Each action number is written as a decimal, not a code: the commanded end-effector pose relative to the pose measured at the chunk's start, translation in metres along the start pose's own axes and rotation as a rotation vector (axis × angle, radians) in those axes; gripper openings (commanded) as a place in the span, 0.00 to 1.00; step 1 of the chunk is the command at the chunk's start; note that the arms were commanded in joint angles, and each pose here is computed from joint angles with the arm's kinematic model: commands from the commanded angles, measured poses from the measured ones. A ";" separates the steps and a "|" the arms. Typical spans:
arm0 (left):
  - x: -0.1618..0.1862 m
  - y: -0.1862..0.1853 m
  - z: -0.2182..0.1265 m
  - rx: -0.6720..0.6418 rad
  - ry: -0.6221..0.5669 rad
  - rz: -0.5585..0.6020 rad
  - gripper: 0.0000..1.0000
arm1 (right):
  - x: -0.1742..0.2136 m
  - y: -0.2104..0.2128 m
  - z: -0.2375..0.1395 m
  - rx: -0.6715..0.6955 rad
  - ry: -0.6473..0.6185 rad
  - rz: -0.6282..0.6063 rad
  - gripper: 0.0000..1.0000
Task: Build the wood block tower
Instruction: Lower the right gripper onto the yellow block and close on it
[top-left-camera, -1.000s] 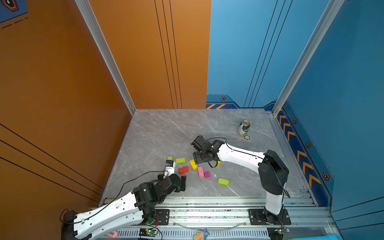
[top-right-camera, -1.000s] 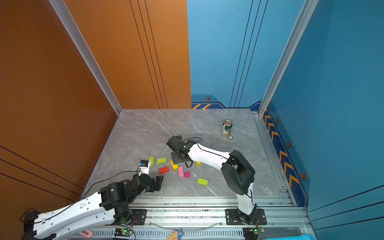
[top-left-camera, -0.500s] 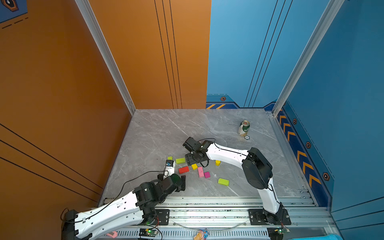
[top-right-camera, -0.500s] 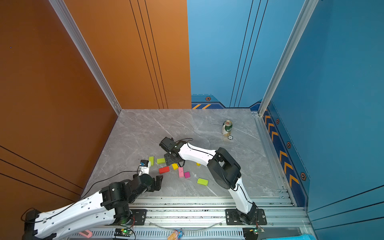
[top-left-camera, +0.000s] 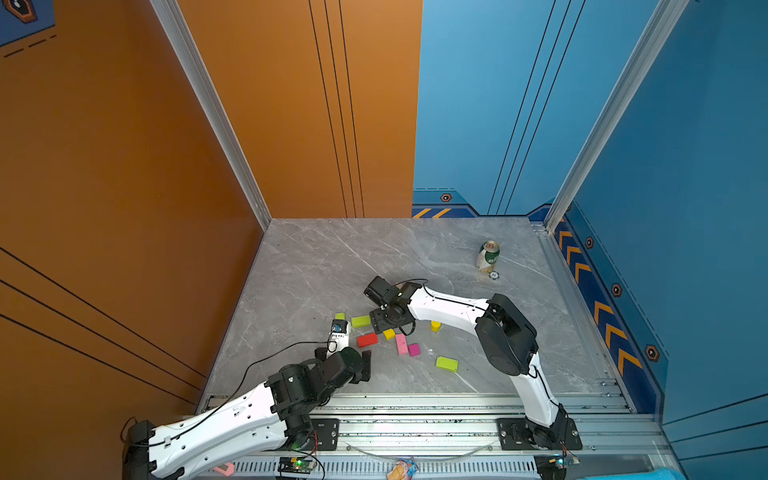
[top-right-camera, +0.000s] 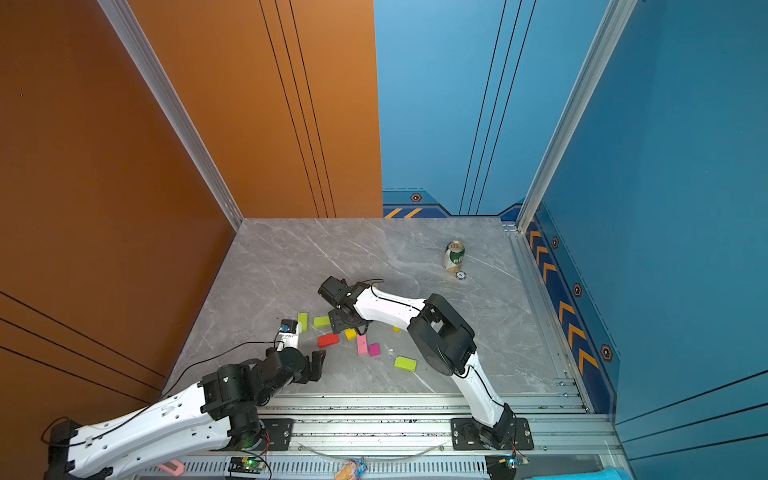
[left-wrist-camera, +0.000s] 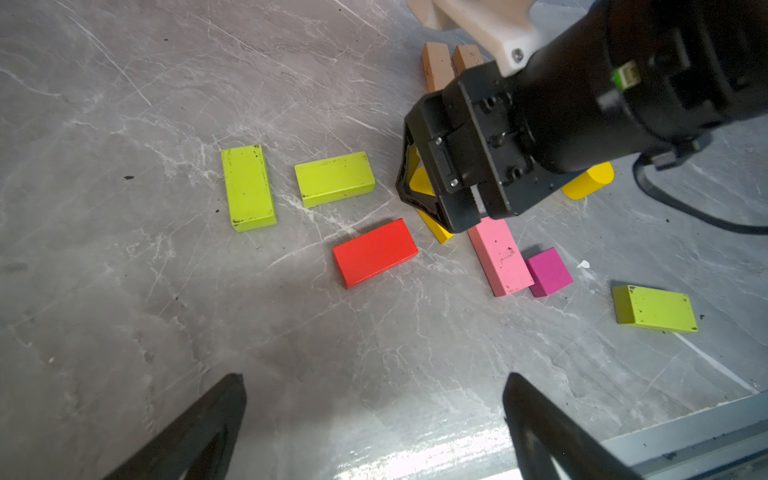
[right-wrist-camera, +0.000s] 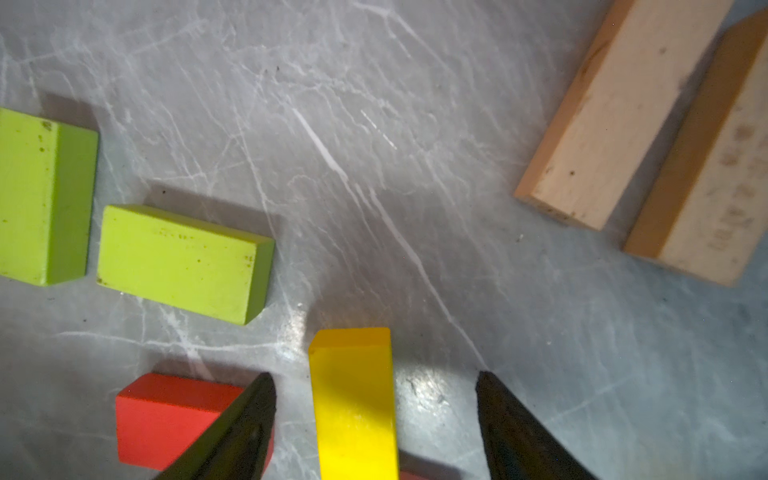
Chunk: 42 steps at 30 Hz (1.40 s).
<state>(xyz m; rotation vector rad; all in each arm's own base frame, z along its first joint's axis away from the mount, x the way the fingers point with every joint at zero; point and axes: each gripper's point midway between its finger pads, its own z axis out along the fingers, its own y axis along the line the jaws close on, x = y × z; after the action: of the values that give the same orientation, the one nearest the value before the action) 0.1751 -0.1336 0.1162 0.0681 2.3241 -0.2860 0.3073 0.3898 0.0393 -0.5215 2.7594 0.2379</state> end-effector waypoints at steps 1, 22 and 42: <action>-0.010 0.001 -0.004 -0.006 -0.030 -0.003 0.98 | -0.001 -0.018 0.005 0.055 0.023 0.007 0.78; -0.014 -0.003 -0.001 0.005 -0.025 -0.014 0.98 | 0.013 -0.069 -0.007 0.137 0.042 0.057 0.77; -0.004 0.002 -0.004 0.046 -0.024 -0.050 0.98 | 0.012 -0.033 -0.045 0.059 -0.030 0.047 0.81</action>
<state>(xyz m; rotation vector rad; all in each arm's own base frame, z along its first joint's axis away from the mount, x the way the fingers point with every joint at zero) 0.1783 -0.1345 0.1289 0.0327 2.2809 -0.3624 0.3063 0.3425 0.0738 -0.4380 2.7232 0.1692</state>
